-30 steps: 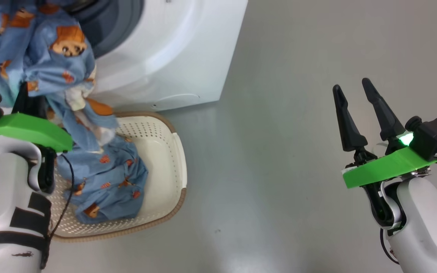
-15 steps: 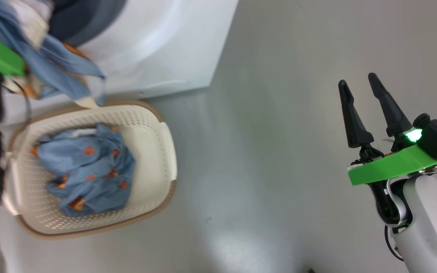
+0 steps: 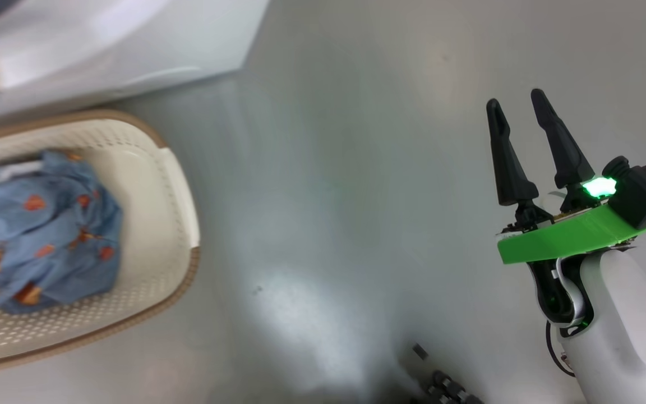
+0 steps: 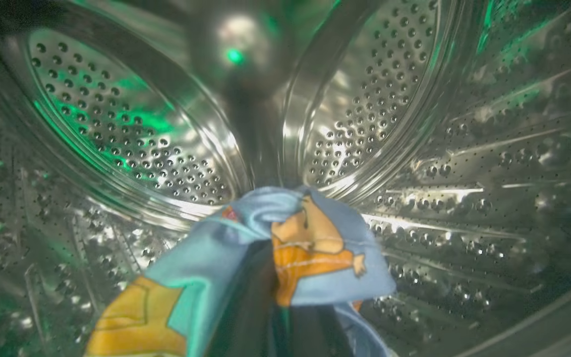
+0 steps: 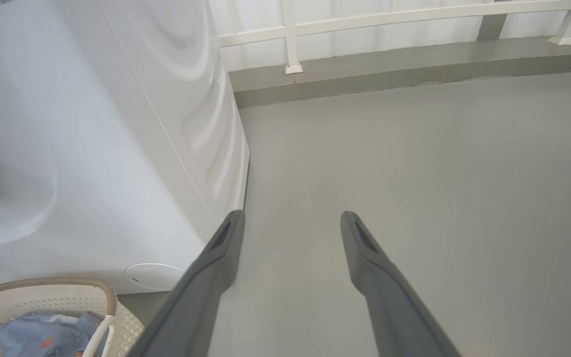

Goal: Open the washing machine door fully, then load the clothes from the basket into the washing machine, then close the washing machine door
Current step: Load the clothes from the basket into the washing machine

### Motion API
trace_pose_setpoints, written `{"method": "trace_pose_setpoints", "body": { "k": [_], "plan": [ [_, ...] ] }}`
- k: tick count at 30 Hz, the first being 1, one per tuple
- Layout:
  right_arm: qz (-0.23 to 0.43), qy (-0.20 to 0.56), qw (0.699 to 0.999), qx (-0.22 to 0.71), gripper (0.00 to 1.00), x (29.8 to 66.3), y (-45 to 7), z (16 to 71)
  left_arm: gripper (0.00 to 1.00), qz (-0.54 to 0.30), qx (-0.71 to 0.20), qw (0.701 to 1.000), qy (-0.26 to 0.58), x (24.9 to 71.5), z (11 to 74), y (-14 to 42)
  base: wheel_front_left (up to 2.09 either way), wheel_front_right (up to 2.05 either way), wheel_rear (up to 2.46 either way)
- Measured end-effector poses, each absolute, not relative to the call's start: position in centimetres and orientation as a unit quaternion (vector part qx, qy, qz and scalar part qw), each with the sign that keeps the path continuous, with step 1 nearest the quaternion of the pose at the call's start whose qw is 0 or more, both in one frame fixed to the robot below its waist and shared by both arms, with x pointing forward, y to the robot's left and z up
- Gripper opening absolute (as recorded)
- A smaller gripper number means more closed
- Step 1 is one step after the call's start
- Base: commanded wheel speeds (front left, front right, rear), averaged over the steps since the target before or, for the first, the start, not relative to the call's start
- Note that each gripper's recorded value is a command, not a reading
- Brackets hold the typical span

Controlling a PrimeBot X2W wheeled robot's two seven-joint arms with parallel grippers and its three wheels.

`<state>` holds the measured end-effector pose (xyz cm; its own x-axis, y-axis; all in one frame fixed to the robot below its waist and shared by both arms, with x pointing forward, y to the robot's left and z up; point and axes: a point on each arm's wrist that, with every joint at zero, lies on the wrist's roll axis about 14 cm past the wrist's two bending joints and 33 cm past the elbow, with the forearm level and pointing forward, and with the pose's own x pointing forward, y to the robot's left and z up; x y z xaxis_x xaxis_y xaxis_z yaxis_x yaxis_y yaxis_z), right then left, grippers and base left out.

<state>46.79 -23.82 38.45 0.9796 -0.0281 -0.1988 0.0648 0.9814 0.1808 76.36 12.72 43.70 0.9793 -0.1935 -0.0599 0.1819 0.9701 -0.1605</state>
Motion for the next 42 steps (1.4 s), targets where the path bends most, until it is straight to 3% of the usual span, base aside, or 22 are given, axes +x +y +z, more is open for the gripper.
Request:
{"method": "trace_pose_setpoints", "body": {
  "k": [6, 9, 10, 11, 12, 18, 22, 42],
  "plan": [
    [-0.038, 0.118, 0.988, 0.092, 1.0, 46.6, -24.4, 36.7, 0.0, -0.124, -0.093, 0.986, -0.055, 78.8, 47.0, 10.5, 0.0, 0.0, 0.0],
    [-0.037, 0.12, 0.988, 0.091, 1.0, 46.9, -24.3, 36.3, 0.0, -0.123, -0.11, 0.985, -0.06, 79.0, 46.5, 10.5, 0.0, 0.0, 0.0],
    [-0.037, 0.122, 0.988, 0.091, 1.0, 46.9, -24.3, 36.2, 0.05, -0.121, -0.115, 0.985, -0.053, 78.9, 46.0, 10.6, 0.0, 0.0, 0.0],
    [-0.036, 0.123, 0.988, 0.092, 1.0, 46.9, -24.2, 36.1, 0.66, -0.12, -0.116, 0.985, -0.043, 78.8, 45.3, 10.7, 0.0, 0.0, 0.0],
    [-0.034, 0.122, 0.988, 0.092, 1.0, 47.0, -24.1, 36.1, 1.0, -0.118, -0.114, 0.986, -0.025, 78.6, 44.3, 10.7, 0.0, 0.0, 0.0],
    [-0.027, 0.114, 0.988, 0.095, 1.0, 47.4, -23.6, 36.7, 1.0, -0.116, -0.094, 0.982, 0.118, 76.5, 38.4, 11.0, 0.0, 0.0, 0.0],
    [-0.023, 0.106, 0.989, 0.098, 1.0, 47.5, -23.4, 37.4, 1.0, -0.118, -0.08, 0.976, 0.167, 75.3, 37.2, 11.2, 0.0, 0.0, 0.0],
    [0.001, 0.045, 0.993, 0.106, 1.0, 46.4, -22.3, 43.7, 1.0, -0.123, -0.081, 0.982, 0.121, 68.3, 42.3, 11.7, 0.0, 0.0, 0.0]
  ]
}}
